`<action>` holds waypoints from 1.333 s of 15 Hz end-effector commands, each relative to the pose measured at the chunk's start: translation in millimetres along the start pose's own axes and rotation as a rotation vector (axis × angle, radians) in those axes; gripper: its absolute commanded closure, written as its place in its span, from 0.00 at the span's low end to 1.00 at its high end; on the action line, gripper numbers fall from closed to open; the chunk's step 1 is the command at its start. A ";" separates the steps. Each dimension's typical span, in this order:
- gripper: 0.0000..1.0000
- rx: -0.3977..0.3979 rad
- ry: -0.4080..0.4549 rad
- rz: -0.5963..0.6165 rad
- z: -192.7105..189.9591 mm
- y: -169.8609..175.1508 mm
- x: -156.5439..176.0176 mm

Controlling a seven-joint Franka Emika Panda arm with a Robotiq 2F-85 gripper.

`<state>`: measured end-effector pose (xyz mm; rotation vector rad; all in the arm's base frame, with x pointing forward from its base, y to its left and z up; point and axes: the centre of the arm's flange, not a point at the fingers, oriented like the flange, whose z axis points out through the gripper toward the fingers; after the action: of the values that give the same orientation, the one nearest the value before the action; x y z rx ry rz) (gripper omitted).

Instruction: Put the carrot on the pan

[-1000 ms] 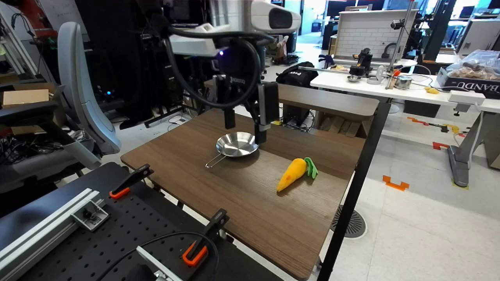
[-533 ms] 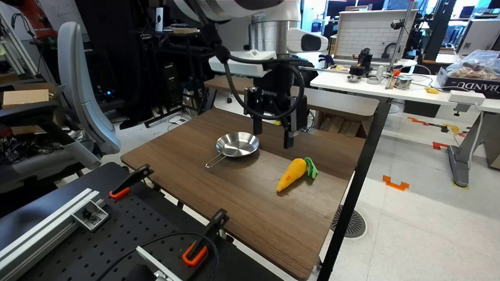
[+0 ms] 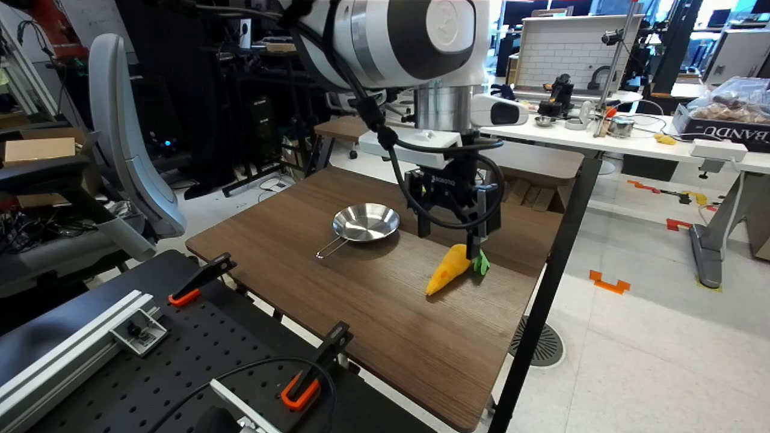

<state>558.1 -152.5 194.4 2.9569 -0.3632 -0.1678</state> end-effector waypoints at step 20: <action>0.42 -0.024 0.088 -0.078 69.6 -33.9 47.4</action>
<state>596.2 -138.9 123.1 2.9474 -0.2641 -0.1004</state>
